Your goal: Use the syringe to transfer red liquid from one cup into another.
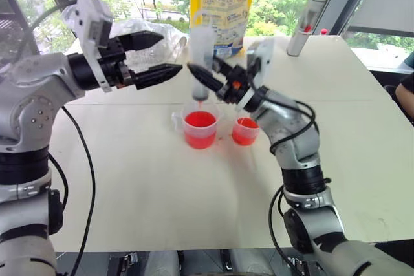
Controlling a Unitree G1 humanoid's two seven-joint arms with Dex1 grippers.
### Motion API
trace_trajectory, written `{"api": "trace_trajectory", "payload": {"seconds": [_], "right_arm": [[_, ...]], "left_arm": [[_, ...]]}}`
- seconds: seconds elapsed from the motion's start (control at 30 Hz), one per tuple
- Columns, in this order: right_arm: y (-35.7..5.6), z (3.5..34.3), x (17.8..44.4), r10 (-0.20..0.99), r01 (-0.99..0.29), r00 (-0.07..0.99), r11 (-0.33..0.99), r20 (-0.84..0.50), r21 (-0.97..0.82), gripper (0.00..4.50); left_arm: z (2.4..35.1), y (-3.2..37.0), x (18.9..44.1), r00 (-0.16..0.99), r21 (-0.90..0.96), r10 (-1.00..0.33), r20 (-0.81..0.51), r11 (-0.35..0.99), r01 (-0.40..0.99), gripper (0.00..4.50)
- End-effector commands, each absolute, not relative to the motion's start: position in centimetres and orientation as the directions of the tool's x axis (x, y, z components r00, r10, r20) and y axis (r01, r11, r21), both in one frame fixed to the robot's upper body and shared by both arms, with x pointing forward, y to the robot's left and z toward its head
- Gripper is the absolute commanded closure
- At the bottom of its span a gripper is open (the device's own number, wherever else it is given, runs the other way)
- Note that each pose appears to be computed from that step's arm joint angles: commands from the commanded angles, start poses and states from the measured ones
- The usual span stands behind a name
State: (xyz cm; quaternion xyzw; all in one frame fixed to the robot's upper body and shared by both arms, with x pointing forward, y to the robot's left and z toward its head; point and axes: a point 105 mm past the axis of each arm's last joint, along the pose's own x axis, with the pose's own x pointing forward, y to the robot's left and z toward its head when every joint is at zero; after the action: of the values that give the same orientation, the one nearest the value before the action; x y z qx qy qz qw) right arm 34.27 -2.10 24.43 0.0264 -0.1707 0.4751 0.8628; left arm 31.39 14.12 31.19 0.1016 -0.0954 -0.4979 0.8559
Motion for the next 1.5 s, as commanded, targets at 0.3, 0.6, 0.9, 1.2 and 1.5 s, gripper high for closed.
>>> {"api": "trace_trajectory", "payload": {"seconds": [0.3, 0.6, 0.9, 1.2, 1.5], "right_arm": [[-1.0, 19.8, 33.2, 0.847, -0.843, 0.457, 0.510, 0.271, -0.173, 3.13], [-0.9, 19.0, 33.4, 0.834, -0.825, 0.483, 0.535, 0.266, -0.182, 3.13], [-1.0, 19.0, 33.9, 0.828, -0.812, 0.494, 0.548, 0.266, -0.198, 3.13], [-1.0, 18.9, 34.1, 0.832, -0.811, 0.493, 0.545, 0.255, -0.211, 3.13], [-1.1, 18.9, 34.3, 0.834, -0.810, 0.494, 0.544, 0.247, -0.217, 3.13]], "left_arm": [[31.4, 11.7, 33.0, 0.431, 0.299, -0.900, 0.069, 0.431, 0.852, 0.00], [29.6, 10.8, 33.8, 0.408, 0.304, -0.913, 0.009, 0.391, 0.869, 0.00], [28.2, 10.1, 34.1, 0.394, 0.271, -0.919, -0.009, 0.377, 0.886, 0.00], [27.8, 10.3, 34.0, 0.402, 0.254, -0.916, -0.008, 0.387, 0.887, 2.27], [27.4, 10.1, 33.7, 0.388, 0.241, -0.922, -0.016, 0.373, 0.896, 4.44]]}}
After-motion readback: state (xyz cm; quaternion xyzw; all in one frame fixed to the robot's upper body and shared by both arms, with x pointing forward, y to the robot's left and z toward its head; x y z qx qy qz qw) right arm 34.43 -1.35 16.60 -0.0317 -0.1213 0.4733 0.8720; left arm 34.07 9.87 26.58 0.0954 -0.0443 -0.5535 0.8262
